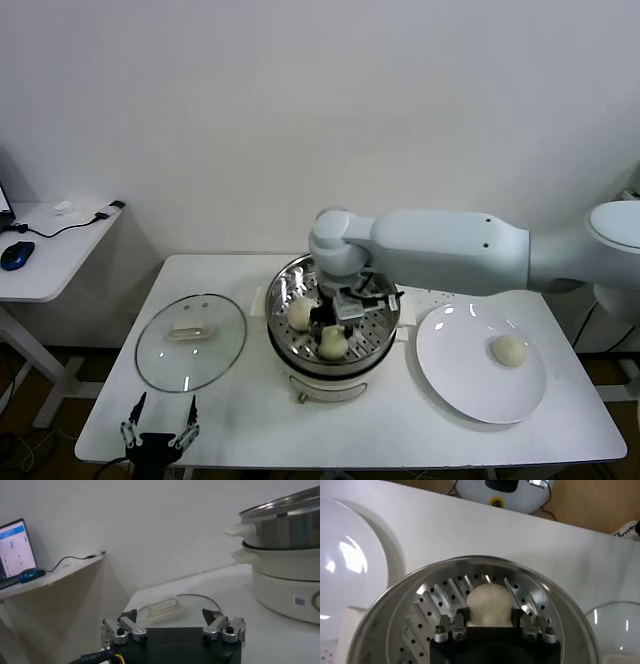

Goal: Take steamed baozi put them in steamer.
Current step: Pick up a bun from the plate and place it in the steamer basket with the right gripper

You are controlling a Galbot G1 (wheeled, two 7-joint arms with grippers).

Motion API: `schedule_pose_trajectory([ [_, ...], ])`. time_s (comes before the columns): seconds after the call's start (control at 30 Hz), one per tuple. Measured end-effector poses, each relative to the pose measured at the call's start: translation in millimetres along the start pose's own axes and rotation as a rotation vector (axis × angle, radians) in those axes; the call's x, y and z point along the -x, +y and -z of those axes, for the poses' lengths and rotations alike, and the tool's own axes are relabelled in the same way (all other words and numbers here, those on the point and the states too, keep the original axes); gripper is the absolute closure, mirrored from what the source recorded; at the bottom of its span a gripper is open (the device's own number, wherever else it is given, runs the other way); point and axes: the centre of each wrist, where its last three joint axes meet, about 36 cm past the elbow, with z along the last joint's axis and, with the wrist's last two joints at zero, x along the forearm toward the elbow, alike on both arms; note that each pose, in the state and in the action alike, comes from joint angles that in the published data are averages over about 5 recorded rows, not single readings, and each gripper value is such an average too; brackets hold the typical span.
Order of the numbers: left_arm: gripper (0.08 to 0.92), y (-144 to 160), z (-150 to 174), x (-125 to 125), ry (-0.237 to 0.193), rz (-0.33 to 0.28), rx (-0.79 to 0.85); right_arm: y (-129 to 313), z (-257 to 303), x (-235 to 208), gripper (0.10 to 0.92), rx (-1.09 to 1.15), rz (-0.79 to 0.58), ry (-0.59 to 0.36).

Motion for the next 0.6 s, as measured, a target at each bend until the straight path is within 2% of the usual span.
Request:
schedule_pose_trajectory([
  [0.1, 0.177, -0.1, -1.1, -0.4, 0.001, 0.000, -0.001, -0.9, 0.7, 5.3, 0.416, -0.001, 0.003, -0.008],
  [0.37, 0.177, -0.7, -3.3, -0.7, 0.003, 0.000, -0.003, 0.7, -1.7, 5.2, 0.218, 0.013, 0.000, -0.007],
  [0.6, 0.177, -1.5, -0.6, 0.1, -0.003, -0.001, -0.004, 13.2, -10.7, -14.7, 0.200, 0.060, -0.030, 0.017],
])
